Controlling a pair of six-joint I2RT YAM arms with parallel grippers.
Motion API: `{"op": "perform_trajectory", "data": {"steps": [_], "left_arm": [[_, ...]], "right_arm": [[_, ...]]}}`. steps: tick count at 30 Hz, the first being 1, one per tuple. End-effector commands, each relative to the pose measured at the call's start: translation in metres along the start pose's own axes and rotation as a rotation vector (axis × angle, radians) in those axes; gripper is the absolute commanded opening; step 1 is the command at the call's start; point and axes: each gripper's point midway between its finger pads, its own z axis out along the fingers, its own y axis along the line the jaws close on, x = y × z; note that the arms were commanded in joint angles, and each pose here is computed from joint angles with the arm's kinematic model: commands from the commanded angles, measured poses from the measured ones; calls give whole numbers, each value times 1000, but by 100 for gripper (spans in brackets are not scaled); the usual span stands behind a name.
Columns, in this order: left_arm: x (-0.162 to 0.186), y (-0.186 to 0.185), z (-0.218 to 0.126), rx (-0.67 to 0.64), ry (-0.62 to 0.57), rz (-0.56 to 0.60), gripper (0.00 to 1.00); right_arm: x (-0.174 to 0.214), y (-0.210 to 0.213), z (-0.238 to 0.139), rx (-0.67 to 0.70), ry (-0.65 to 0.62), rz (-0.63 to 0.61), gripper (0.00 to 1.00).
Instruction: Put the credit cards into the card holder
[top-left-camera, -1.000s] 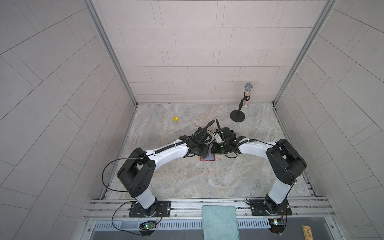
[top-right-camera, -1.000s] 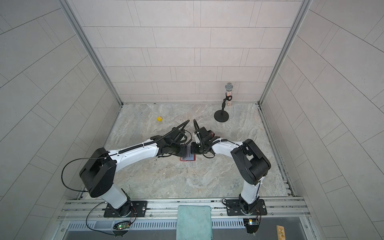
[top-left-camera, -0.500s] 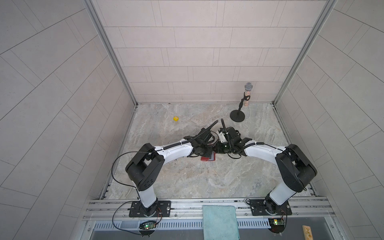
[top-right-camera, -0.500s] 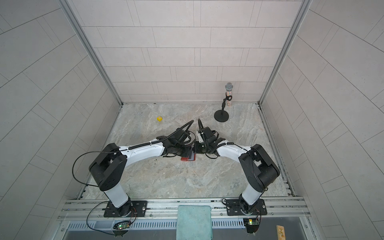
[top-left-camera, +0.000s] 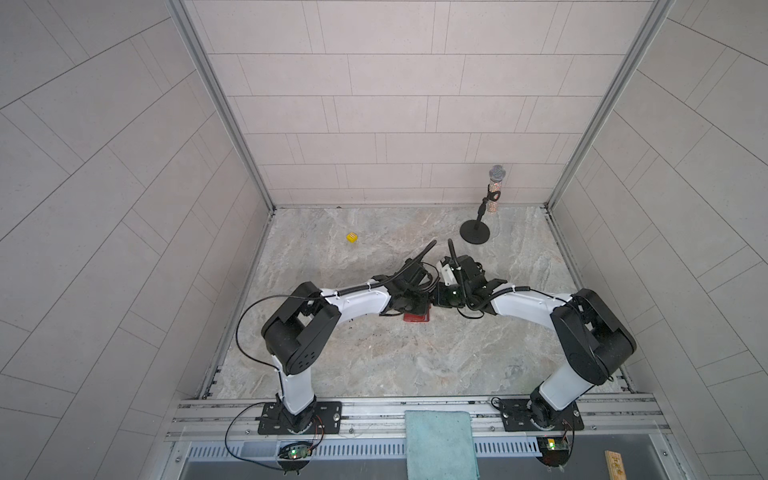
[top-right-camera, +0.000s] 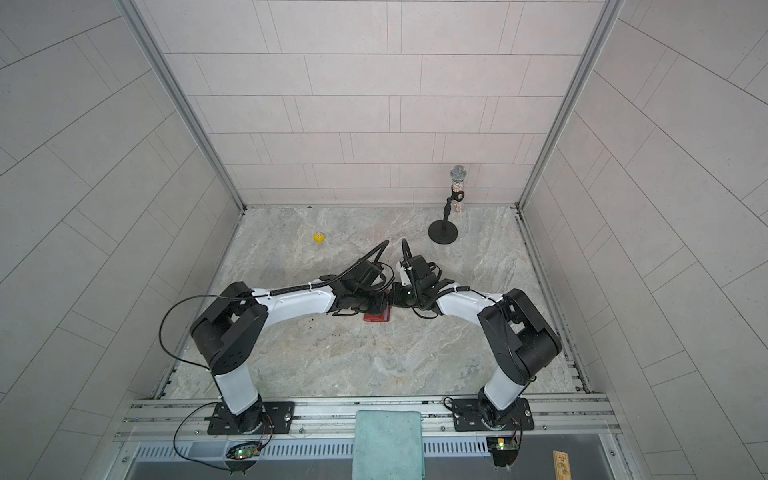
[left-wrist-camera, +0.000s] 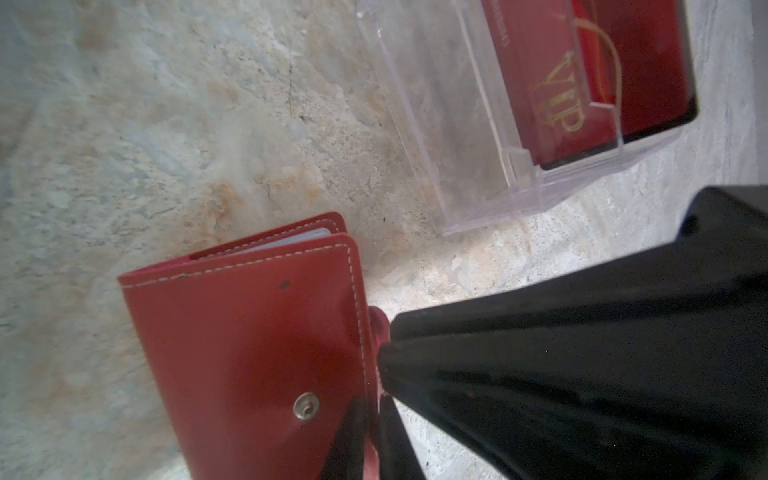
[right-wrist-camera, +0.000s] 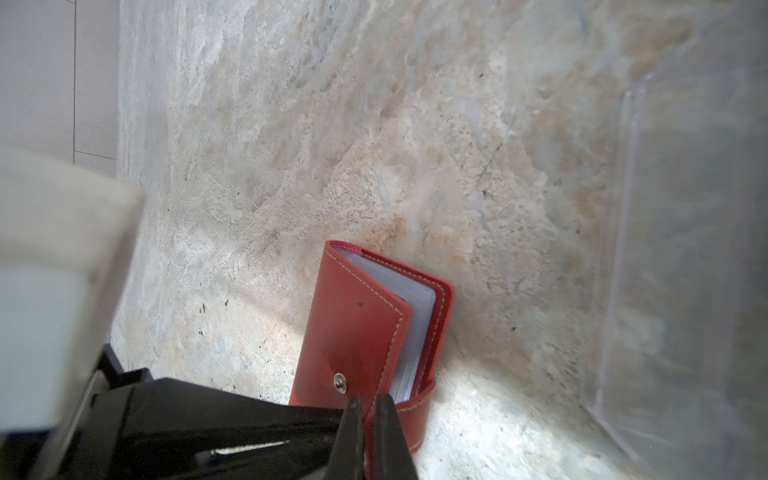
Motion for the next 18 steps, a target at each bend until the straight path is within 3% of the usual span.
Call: {"op": "perform_trajectory", "data": {"steps": [1, 14, 18], "left_arm": [[1, -1, -3, 5, -10, -4, 21], [-9, -13, -37, 65, -91, 29, 44], [-13, -4, -46, 102, -131, -17, 47]], "right_arm": [[-6, 7, -6, -25, -32, 5, 0], [-7, -3, -4, 11, -17, -1, 0], [-8, -1, -2, 3, -14, 1, 0]]}}
